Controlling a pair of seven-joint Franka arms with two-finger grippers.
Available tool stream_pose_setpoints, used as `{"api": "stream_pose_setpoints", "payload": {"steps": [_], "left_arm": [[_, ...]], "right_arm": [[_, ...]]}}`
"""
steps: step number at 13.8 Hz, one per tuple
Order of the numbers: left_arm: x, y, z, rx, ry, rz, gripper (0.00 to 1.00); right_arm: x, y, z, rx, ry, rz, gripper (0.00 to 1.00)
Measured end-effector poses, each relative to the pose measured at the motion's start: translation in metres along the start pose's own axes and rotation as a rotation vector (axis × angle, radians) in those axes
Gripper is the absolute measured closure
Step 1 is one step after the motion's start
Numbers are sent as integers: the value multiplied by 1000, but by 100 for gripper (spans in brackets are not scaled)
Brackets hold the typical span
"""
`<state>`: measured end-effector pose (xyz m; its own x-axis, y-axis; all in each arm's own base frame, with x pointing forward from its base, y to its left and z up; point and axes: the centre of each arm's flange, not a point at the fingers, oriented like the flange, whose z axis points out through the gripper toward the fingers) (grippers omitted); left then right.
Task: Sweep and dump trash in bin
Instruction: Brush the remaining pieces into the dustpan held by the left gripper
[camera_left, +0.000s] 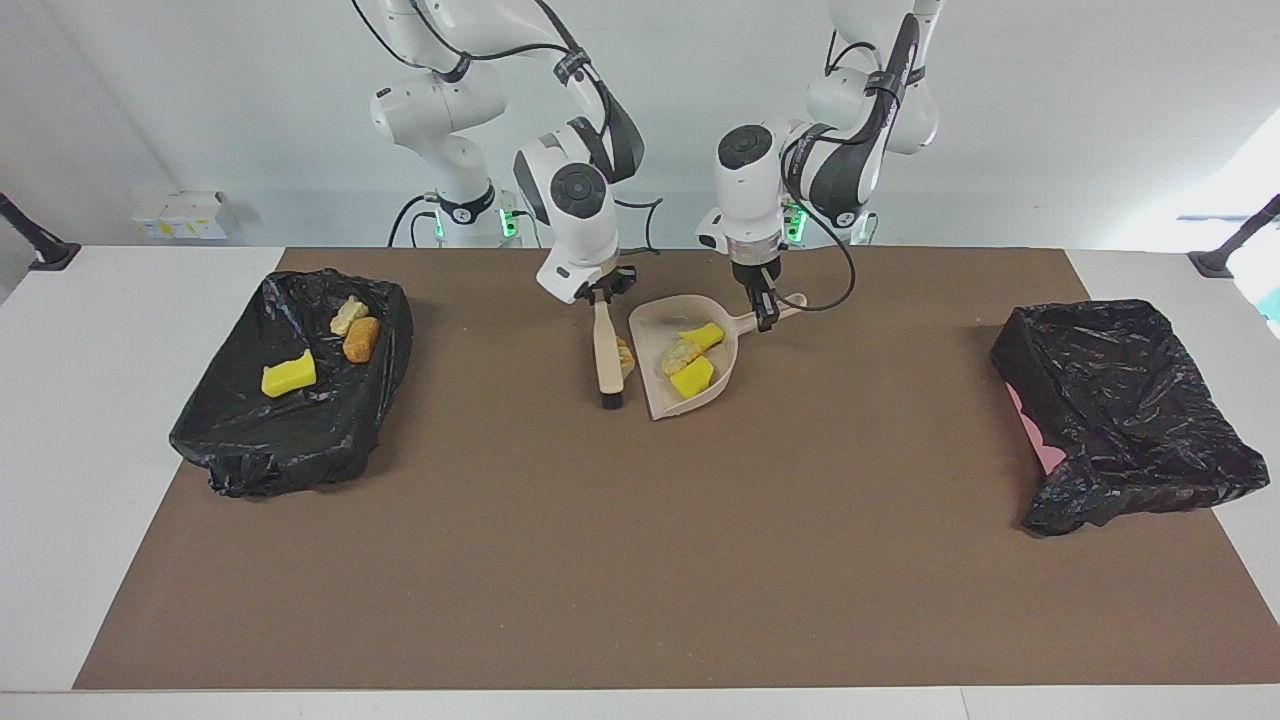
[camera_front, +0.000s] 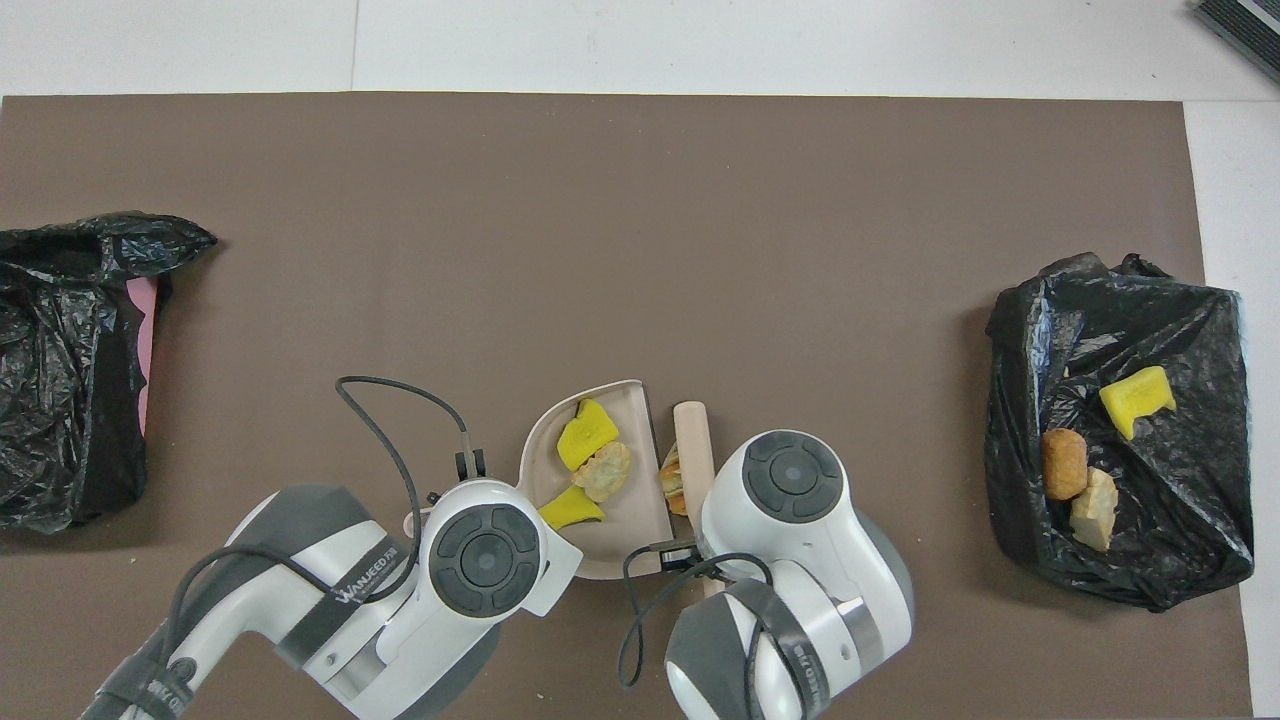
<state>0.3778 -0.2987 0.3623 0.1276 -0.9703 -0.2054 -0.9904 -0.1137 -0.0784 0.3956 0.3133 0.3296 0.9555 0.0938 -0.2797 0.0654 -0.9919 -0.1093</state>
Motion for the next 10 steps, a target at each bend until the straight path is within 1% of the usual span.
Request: {"api": "stream_pose_setpoints", "payload": {"steps": [3, 5, 8, 10], "left_arm": [[-3, -3, 2, 0, 3, -8, 69], [-9, -11, 5, 10, 23, -11, 69], [-23, -28, 12, 12, 49, -30, 69], [-31, -38, 18, 0, 79, -58, 69]], "right_arm": [[12, -26, -12, 59, 29, 32, 74], [24, -37, -24, 82, 40, 51, 74], [32, -43, -38, 84, 17, 60, 74], [33, -45, -48, 85, 10, 66, 74]]}}
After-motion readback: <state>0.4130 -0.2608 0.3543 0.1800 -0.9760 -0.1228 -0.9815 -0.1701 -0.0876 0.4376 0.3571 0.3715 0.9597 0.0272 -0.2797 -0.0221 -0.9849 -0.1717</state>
